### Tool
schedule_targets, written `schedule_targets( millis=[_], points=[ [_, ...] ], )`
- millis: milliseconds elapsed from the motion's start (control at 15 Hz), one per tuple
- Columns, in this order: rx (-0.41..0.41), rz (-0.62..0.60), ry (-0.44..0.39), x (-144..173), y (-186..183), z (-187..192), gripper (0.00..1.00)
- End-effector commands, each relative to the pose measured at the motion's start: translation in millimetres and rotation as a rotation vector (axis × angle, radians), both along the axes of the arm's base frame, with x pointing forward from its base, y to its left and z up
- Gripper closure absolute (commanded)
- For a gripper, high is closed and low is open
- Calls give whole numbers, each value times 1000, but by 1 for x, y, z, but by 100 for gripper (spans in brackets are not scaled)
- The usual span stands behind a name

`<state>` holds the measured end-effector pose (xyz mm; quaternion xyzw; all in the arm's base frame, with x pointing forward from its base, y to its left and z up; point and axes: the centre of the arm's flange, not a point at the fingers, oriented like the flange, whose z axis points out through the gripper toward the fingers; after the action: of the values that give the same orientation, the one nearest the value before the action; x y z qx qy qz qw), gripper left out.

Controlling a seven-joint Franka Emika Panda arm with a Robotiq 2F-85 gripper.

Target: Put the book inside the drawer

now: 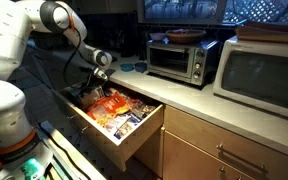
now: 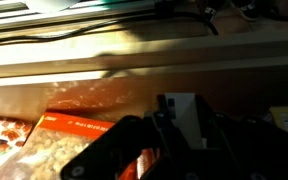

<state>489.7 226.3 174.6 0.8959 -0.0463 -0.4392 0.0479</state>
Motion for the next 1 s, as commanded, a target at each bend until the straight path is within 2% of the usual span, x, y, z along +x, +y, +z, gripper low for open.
schedule_targets(
  millis=[0, 200, 533, 933],
  points=[
    [20, 2, -29, -4, -4, 17, 92],
    [41, 14, -34, -1, 0, 18, 92],
    [71, 15, -32, 3, -4, 0, 92],
    [167, 27, -13, 2, -2, -9, 92]
  ],
)
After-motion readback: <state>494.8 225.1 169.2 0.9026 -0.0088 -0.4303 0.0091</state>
